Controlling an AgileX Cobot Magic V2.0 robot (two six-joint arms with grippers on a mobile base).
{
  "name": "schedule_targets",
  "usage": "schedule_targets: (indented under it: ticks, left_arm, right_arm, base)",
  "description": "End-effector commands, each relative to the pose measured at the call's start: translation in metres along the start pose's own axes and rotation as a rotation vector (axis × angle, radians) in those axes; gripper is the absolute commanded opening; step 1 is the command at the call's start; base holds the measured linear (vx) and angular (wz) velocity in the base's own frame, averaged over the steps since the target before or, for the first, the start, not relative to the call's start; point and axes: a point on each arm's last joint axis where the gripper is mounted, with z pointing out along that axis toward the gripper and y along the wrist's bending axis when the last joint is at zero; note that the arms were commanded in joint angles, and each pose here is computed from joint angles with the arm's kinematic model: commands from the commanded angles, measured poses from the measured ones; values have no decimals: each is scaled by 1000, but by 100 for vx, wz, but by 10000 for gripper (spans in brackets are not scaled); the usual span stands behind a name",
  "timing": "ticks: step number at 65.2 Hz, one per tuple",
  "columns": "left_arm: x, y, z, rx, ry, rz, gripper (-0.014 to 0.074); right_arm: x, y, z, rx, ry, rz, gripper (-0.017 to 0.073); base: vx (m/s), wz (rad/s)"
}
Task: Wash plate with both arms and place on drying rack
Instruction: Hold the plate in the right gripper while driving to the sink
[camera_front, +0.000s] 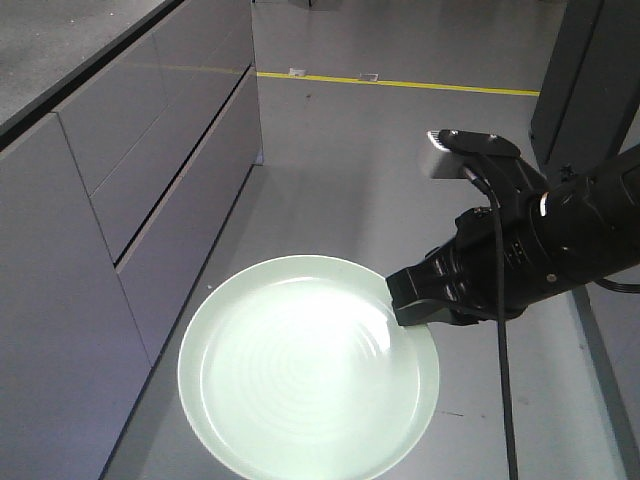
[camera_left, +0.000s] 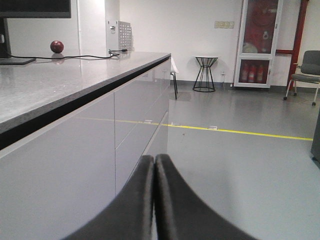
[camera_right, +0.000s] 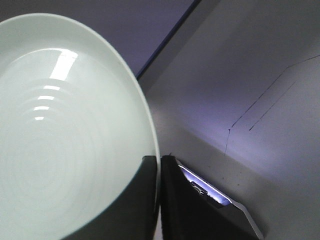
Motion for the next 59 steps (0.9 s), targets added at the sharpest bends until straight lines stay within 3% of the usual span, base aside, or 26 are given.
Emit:
schedule_targets:
  ticks: [1, 59]
  left_arm:
    - [-15, -1, -2, 13, -108, -10, -6]
    - [-15, -1, -2, 13, -108, -10, -6]
  right_arm:
    - [-6, 9, -15, -25, -86, -13, -8]
    - [-6, 9, -15, -25, -86, -13, -8]
  base:
    - [26, -2]
    - [24, -5]
